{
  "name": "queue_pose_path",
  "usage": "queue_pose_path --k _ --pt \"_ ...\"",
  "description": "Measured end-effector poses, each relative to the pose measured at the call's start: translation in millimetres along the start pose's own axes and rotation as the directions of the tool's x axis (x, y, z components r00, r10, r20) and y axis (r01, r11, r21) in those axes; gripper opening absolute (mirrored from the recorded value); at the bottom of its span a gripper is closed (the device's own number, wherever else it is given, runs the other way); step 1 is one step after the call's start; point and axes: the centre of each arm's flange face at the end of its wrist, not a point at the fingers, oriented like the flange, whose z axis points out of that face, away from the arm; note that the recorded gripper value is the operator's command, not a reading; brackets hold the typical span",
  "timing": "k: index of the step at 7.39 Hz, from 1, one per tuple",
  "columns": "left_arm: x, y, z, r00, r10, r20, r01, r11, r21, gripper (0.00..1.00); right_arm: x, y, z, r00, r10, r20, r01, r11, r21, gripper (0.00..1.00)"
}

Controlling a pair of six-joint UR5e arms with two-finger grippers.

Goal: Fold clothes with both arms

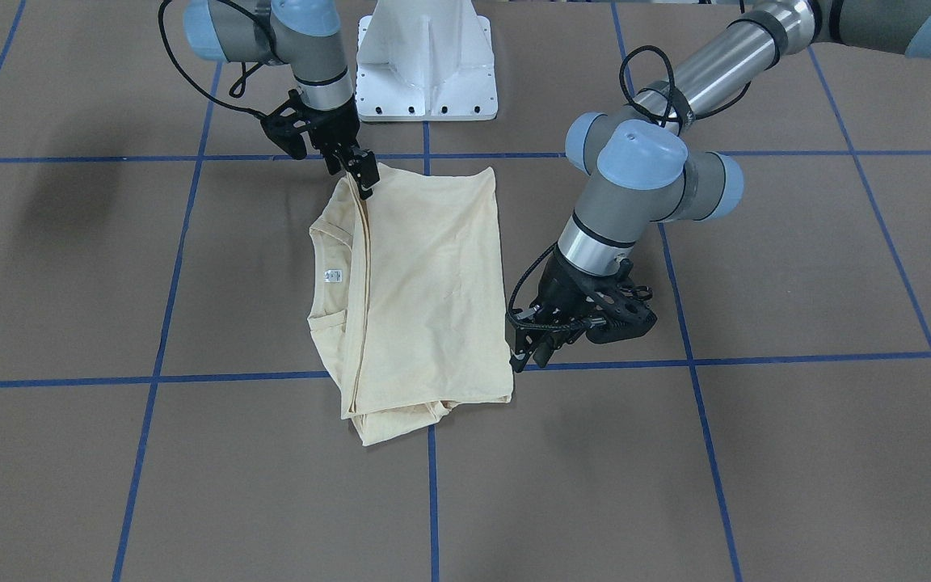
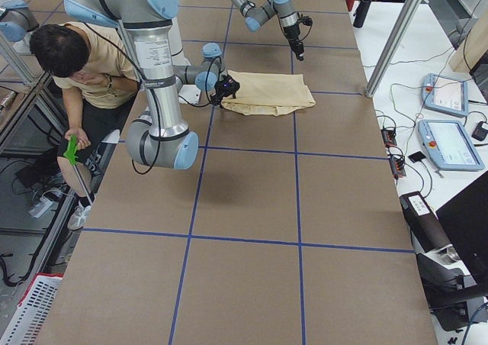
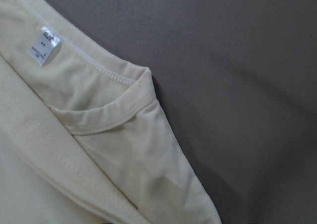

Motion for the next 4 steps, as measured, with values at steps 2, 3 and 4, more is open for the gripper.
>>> queue_pose_path --k 2,3,4 --pt "3.6 0.9 -4.3 1.000 -0.001 0.002 0.001 1.000 0.000 0.46 -0.3 0.7 -0.2 1.000 0.001 0.000 -0.001 1.000 -0.001 0.00" --pt "6.4 1.8 -8.1 1.000 -0.001 0.006 0.001 1.000 0.000 0.46 -1.1 1.4 -1.2 1.000 0.005 0.002 -0.005 1.000 -0.003 0.00" --pt "8.7 2.5 -11.3 1.000 -0.002 0.008 0.002 1.000 0.000 0.46 -1.6 1.9 -2.2 1.000 0.009 0.004 -0.009 1.000 -0.005 0.00"
